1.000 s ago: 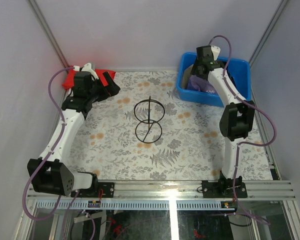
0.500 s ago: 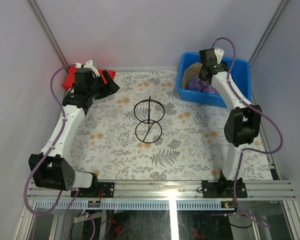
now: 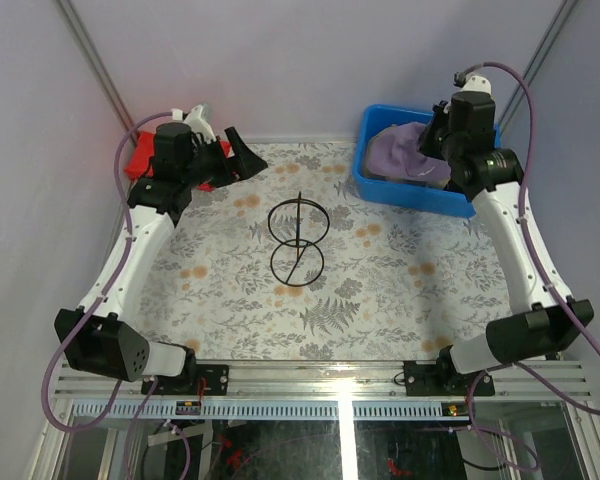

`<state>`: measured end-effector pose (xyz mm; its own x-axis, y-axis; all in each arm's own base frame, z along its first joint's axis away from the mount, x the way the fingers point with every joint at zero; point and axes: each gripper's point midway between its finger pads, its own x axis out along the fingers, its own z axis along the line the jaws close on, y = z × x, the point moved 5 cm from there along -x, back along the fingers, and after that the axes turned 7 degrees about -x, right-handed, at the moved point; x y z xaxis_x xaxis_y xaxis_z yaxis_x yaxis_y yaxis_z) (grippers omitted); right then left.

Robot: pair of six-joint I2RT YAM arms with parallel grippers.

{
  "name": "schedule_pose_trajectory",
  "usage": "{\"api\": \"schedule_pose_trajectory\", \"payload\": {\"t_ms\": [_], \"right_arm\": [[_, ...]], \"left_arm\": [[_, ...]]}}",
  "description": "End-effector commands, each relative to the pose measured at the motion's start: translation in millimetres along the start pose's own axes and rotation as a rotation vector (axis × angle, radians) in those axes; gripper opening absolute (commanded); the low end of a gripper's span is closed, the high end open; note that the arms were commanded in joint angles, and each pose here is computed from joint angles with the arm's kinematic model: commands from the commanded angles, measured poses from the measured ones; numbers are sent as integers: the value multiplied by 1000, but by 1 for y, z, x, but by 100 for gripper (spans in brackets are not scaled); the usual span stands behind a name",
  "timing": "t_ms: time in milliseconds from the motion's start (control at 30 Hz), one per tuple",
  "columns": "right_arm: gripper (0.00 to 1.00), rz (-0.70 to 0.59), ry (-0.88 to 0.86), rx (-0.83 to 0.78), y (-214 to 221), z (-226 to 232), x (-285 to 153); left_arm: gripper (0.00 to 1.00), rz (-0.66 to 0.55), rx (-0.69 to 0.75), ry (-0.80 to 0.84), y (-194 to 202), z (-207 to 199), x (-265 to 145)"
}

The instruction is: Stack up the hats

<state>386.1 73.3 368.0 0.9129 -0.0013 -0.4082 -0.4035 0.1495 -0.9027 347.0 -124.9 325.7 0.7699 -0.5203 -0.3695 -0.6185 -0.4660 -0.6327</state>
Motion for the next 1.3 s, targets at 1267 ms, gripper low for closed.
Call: {"api": "schedule_pose_trajectory", "payload": {"t_ms": [1267], "right_arm": [[4, 242, -1359, 164, 48, 132, -122]], "left_arm": [[95, 249, -163, 415, 59, -66, -36]]}}
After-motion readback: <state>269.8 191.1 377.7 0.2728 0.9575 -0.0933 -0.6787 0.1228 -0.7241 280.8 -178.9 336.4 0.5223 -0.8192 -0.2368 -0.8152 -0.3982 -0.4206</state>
